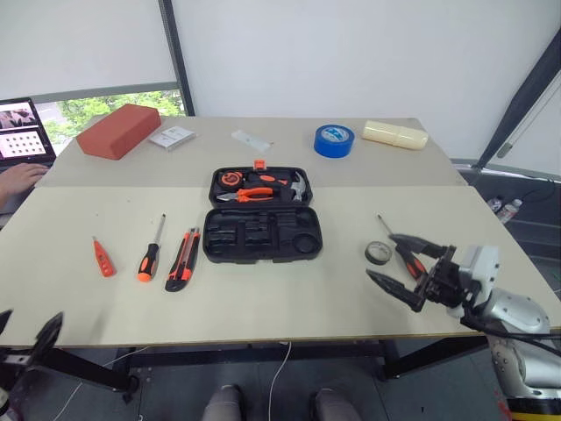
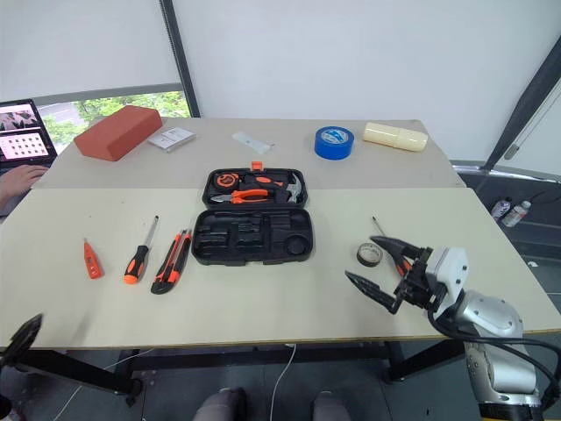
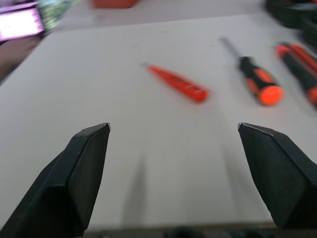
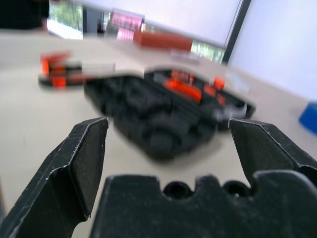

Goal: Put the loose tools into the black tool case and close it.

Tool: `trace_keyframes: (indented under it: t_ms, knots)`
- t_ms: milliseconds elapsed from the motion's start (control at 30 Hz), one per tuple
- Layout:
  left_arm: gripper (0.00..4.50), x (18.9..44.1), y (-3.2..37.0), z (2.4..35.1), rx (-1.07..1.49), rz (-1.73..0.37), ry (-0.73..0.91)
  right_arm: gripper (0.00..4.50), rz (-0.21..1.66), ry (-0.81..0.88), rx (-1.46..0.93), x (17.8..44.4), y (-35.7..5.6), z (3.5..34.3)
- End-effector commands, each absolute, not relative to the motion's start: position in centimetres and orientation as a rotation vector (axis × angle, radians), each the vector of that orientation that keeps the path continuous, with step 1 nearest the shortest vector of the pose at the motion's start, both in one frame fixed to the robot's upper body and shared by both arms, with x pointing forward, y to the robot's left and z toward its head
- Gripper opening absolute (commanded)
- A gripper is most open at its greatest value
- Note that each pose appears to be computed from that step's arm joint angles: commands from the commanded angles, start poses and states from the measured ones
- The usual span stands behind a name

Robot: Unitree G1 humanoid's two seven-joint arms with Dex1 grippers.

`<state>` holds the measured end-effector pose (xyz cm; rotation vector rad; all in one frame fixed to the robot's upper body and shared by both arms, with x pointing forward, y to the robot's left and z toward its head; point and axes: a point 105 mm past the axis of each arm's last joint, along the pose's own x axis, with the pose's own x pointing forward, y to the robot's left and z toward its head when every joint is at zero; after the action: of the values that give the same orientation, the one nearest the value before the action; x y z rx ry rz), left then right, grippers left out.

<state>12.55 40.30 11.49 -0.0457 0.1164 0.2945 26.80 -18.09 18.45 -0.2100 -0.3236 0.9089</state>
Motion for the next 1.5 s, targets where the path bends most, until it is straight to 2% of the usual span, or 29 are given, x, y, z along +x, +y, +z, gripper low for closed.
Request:
trace_keyframes:
  t_ms: [33, 100, 267, 367, 567, 767, 900, 1000, 1200, 1267, 1367, 1500]
  knots:
    - [4.43, 11.4, 40.9, 12.4, -0.1, 0.369, 0.122, 4.5, 0.95, -0.39, -0.203, 26.3, -16.6, 20.3]
    - [4.43, 11.8, 40.6, 12.6, -0.14, 0.355, 0.141, 4.5, 0.984, -0.392, -0.209, 26.3, -15.8, 20.4]
    - [4.43, 15.1, 37.9, 14.2, -0.177, 0.202, 0.2, 4.5, 1.016, -0.386, -0.213, 26.4, -15.3, 20.6]
    - [4.43, 20.0, 34.8, 15.2, -0.159, 0.082, 0.289, 4.5, 1.028, -0.382, -0.224, 26.6, -15.3, 20.7]
    - [4.43, 25.9, 31.2, 14.8, -0.137, 0.028, 0.431, 4.5, 1.076, -0.38, -0.239, 26.3, -14.9, 20.6]
    - [4.43, 29.8, 30.2, 14.1, -0.153, 0.046, 0.469, 4.5, 1.091, -0.369, -0.242, 25.9, -15.0, 20.2]
    - [4.43, 31.3, 29.2, 13.1, -0.162, 0.029, 0.509, 4.5, 1.089, -0.362, -0.243, 25.6, -15.3, 19.7]
    - [3.74, 31.8, 28.4, 12.0, -0.157, 0.01, 0.548, 4.5, 1.08, -0.359, -0.241, 25.4, -15.7, 19.2]
    - [1.47, 31.6, 28.5, 10.9, -0.157, 0.0, 0.582, 4.5, 1.083, -0.348, -0.236, 25.3, -16.2, 18.2]
    - [0.89, 31.6, 29.2, 11.6, -0.153, 0.016, 0.542, 4.5, 1.086, -0.347, -0.236, 25.2, -16.3, 18.1]
    - [0.88, 31.1, 30.5, 12.8, -0.167, 0.016, 0.485, 4.5, 1.085, -0.352, -0.242, 25.2, -16.3, 18.3]
    - [0.88, 31.6, 28.7, 18.3, -0.023, -0.228, 0.183, 4.5, 1.042, -0.36, -0.248, 25.6, -17.2, 18.9]
